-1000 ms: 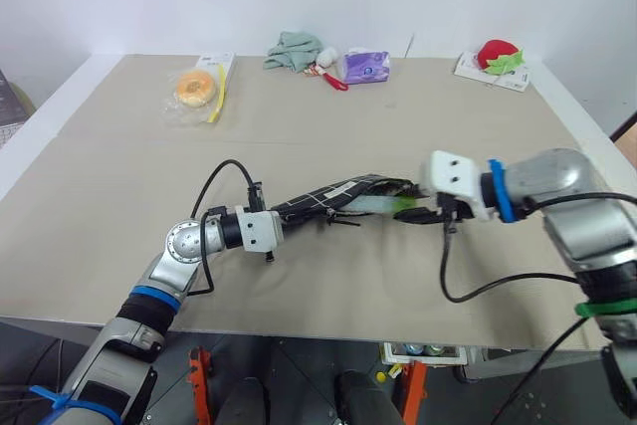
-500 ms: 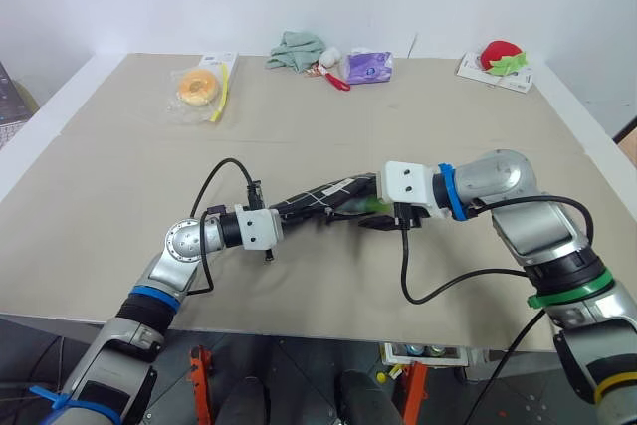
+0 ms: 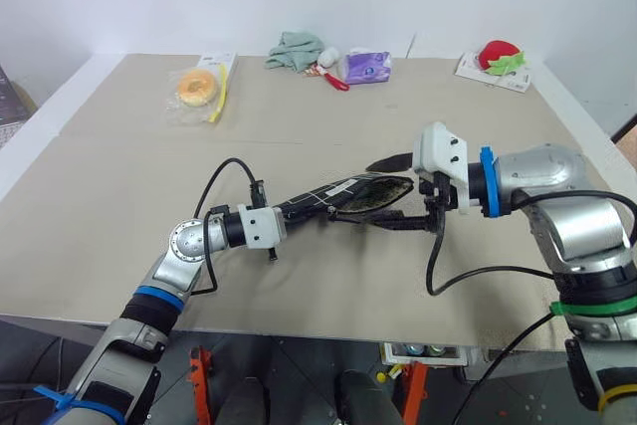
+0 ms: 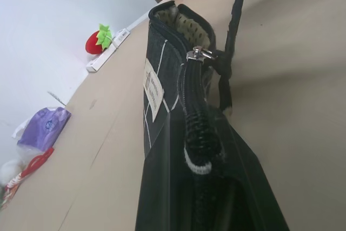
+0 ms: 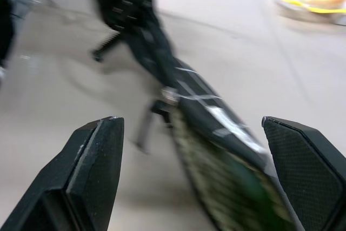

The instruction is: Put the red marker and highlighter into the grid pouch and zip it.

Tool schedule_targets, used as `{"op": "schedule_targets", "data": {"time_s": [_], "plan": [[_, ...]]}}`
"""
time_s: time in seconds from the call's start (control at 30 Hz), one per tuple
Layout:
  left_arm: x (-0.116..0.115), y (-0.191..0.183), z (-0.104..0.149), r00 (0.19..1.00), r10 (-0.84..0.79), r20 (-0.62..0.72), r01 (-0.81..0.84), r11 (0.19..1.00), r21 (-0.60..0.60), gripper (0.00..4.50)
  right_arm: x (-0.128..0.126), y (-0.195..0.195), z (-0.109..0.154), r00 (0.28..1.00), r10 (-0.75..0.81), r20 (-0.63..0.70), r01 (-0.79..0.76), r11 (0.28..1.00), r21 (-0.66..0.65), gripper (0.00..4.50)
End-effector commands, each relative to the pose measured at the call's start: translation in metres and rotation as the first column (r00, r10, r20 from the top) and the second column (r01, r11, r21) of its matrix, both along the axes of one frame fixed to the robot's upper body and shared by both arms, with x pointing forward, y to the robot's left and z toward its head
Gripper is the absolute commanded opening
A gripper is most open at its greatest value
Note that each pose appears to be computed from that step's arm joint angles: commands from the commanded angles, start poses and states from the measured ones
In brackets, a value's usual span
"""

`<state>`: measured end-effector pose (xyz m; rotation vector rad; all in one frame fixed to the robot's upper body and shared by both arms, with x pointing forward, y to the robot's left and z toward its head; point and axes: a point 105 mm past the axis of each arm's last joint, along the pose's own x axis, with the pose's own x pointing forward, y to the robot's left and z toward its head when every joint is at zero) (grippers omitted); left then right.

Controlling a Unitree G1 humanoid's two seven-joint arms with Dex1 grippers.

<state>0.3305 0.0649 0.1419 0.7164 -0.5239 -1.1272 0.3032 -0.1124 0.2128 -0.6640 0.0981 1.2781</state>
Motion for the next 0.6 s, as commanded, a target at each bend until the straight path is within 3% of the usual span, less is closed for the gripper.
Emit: {"op": "schedule_targets", "data": {"time_s": [0.03, 0.2, 0.23, 0.3, 0.53, 0.6], "plan": [[-0.001, -0.001, 0.019, 0.999, -0.011, 0.049, 0.013, 0.999, -0.045, 0.0, -0.008, 0.013, -0.002, 0.999, 0.045, 0.016, -0.044, 0.999, -0.016, 4.4], [-0.001, -0.001, 0.02, 0.999, -0.011, 0.051, 0.013, 0.999, -0.047, 0.0, 0.002, 0.017, -0.016, 0.999, 0.021, 0.032, -0.019, 0.998, -0.065, 4.4], [-0.001, -0.001, 0.02, 0.999, -0.01, 0.051, 0.012, 0.999, -0.047, 0.0, 0.003, 0.016, -0.018, 0.999, 0.017, 0.036, -0.014, 0.997, -0.073, 4.18], [-0.001, -0.001, 0.02, 0.999, -0.009, 0.052, 0.011, 0.999, -0.048, 0.0, 0.005, 0.017, -0.019, 0.999, 0.016, 0.039, -0.013, 0.997, -0.073, 3.56], [-0.002, 0.0, 0.021, 0.999, -0.003, 0.053, 0.005, 0.999, -0.049, 0.0, 0.007, 0.015, -0.018, 0.999, 0.019, 0.043, -0.015, 0.997, -0.075, 0.12], [-0.002, 0.0, 0.021, 0.999, -0.002, 0.053, 0.005, 0.999, -0.049, 0.0, 0.006, 0.015, -0.015, 0.999, 0.019, 0.038, -0.017, 0.998, -0.057, 0.05]]}}
